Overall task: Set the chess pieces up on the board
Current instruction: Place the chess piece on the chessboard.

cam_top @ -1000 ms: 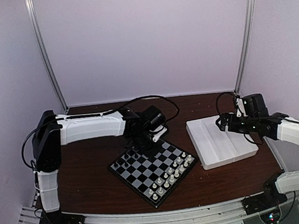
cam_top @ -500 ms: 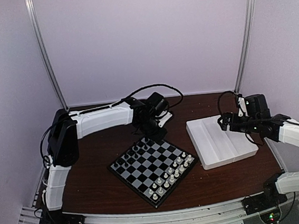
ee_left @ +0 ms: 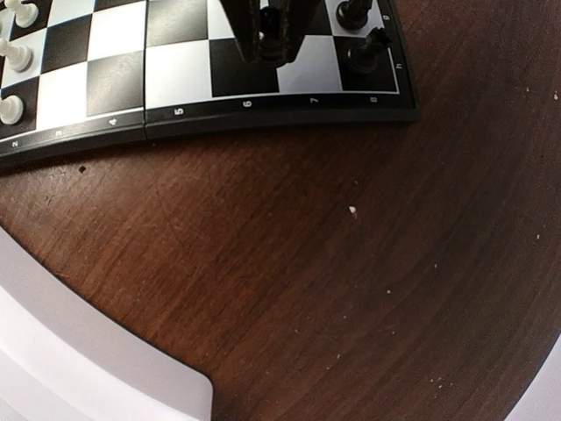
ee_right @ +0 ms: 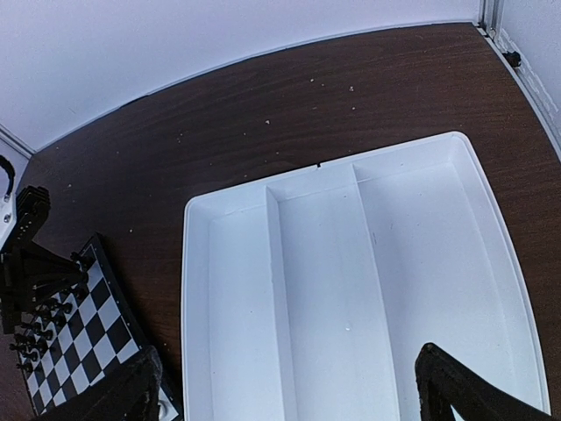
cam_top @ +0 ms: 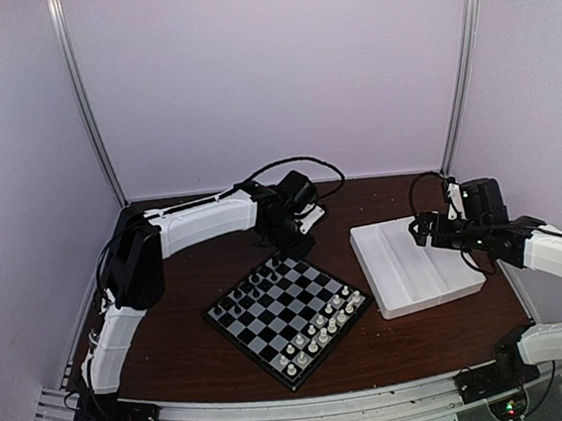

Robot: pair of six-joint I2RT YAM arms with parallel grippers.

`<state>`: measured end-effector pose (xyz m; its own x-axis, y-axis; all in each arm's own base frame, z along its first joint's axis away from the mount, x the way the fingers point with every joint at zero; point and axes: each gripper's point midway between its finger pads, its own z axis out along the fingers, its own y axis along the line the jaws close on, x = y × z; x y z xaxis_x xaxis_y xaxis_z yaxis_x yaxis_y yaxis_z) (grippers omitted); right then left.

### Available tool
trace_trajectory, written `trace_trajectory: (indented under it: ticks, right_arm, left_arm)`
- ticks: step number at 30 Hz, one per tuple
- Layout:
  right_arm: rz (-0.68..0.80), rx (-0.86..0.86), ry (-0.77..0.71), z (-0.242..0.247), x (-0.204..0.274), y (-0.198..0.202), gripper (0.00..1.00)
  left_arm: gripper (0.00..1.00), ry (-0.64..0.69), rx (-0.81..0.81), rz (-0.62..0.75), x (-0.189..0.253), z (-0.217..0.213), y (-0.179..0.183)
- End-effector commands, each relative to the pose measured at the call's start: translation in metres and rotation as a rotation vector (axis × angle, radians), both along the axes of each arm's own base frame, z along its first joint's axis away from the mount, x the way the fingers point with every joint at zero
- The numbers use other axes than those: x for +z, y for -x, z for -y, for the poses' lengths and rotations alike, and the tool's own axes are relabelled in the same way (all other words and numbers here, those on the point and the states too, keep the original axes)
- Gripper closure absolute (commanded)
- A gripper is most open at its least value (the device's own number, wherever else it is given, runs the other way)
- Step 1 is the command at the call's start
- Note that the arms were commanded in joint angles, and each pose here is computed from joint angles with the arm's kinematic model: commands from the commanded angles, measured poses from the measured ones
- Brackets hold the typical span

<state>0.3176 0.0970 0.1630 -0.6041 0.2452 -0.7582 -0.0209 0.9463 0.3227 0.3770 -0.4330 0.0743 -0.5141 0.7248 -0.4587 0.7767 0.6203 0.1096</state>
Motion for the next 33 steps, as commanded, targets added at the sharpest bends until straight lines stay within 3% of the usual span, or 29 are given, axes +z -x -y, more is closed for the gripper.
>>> trace_trajectory:
  ticks: [1, 33]
  right_arm:
    - [0.026, -0.013, 0.015, 0.005, 0.003, -0.001, 0.00]
    - [0.034, -0.015, 0.021, 0.007, 0.008, 0.000, 0.00]
  left_arm:
    - [1.00, 0.005, -0.008, 0.018, 0.001, 0.002, -0.011]
    - [1.00, -0.052, 0.023, -0.025, -0.026, -0.018, -0.013]
